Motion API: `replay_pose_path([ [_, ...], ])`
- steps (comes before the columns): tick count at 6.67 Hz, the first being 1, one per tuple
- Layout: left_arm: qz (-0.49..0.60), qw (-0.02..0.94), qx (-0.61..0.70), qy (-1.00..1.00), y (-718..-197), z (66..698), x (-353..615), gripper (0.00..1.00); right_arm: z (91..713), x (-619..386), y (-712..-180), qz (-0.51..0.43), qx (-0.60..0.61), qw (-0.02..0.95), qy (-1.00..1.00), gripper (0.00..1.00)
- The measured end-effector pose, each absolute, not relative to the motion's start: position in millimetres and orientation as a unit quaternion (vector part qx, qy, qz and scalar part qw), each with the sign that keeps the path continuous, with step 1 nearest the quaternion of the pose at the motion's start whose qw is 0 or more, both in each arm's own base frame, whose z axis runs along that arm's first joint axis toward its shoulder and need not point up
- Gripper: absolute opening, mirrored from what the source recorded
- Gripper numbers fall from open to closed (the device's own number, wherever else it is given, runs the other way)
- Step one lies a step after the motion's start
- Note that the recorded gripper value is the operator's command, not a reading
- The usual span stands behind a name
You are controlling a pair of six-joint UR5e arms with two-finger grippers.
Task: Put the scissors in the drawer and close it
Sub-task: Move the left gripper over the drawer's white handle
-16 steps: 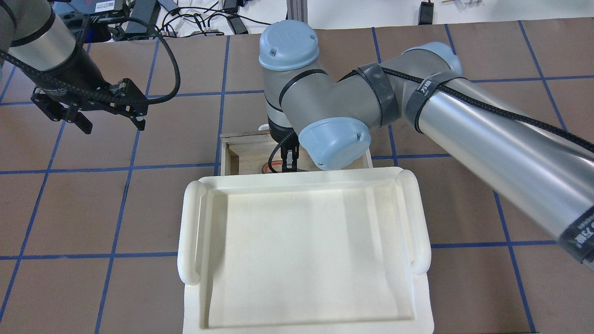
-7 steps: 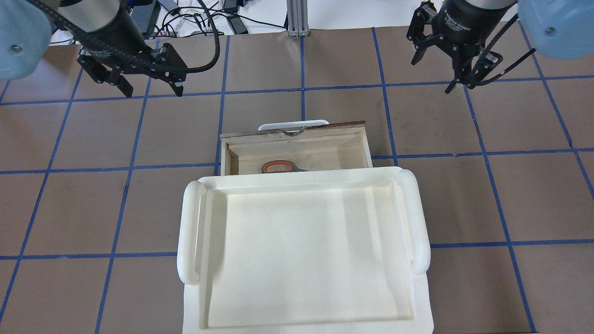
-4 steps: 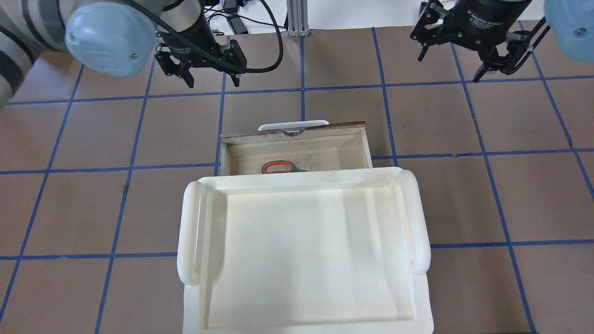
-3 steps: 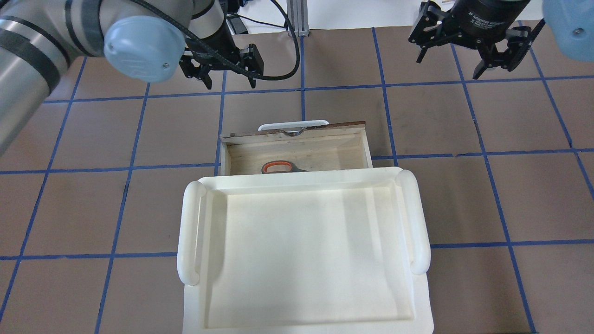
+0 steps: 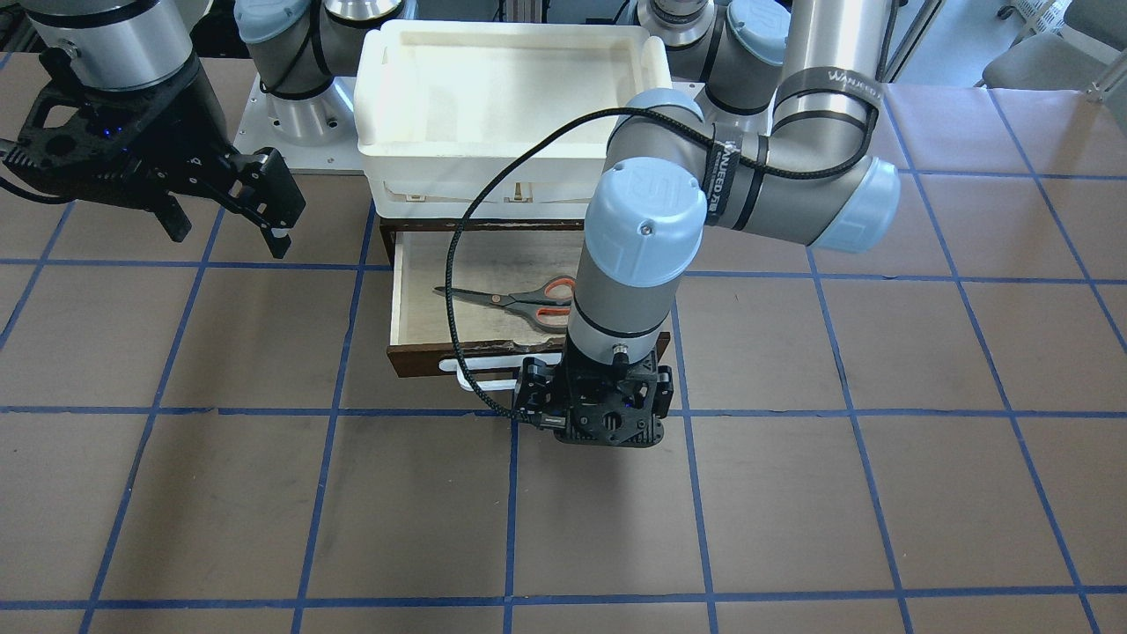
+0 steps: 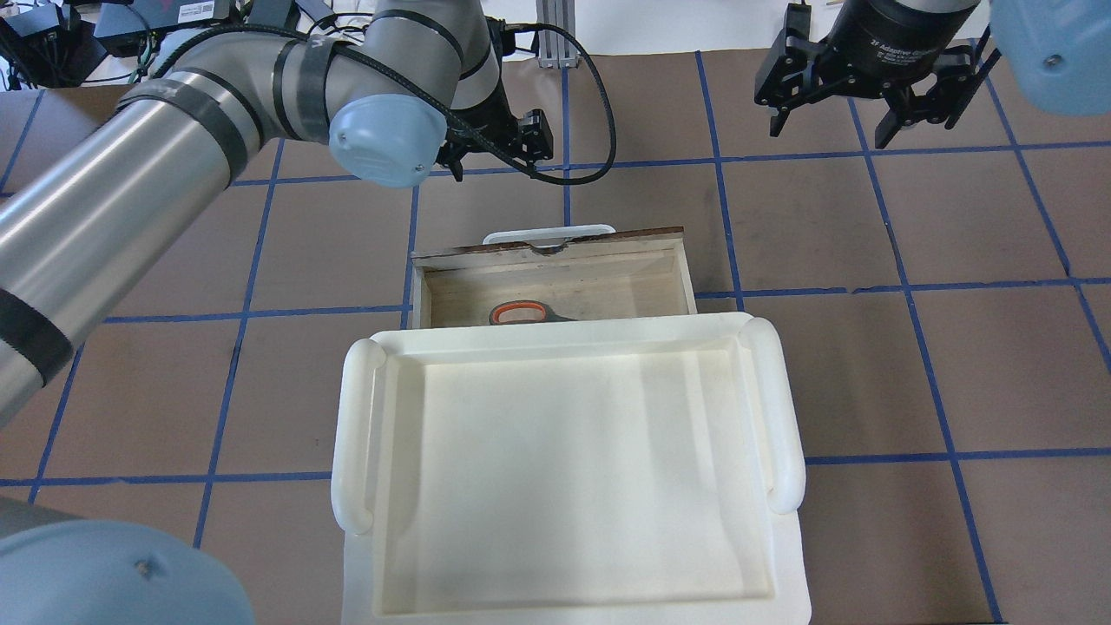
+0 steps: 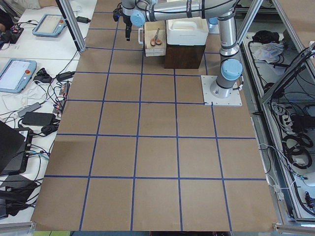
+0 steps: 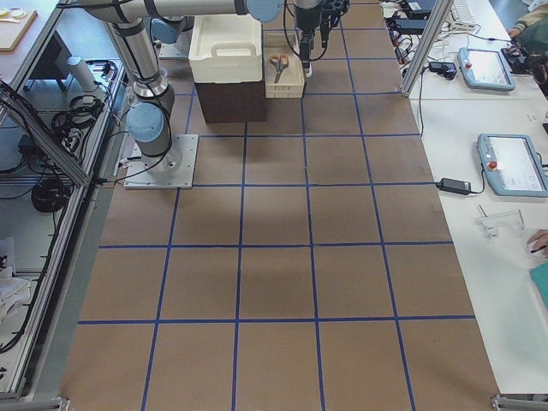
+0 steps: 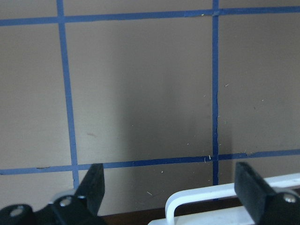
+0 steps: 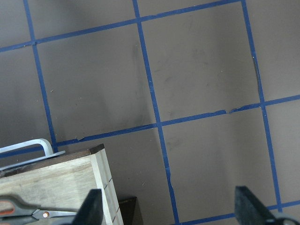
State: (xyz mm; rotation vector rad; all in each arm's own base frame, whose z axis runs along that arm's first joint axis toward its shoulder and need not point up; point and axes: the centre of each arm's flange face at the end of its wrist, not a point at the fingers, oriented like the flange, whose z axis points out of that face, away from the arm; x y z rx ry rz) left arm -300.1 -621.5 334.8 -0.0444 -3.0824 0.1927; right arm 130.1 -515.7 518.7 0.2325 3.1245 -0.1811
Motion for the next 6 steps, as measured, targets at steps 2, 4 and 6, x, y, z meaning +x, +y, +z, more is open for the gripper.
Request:
replay_pose_path([
  [2, 0.048, 0.026, -0.003, -0.999, -628, 300, -316, 1.00, 520, 130, -514, -0.056, 0.024, 0.000, 0.998, 1.00],
  [4, 0.029, 0.028, 0.014, -0.999, -627, 286, -322, 1.00, 523, 130, -509, -0.048, 0.023, 0.004, 0.999, 1.00],
  [6, -0.012, 0.018, 0.018, -1.000, -620, 295, -323, 1.00, 524, 131, -507, -0.044, 0.017, 0.006, 0.999, 1.00],
])
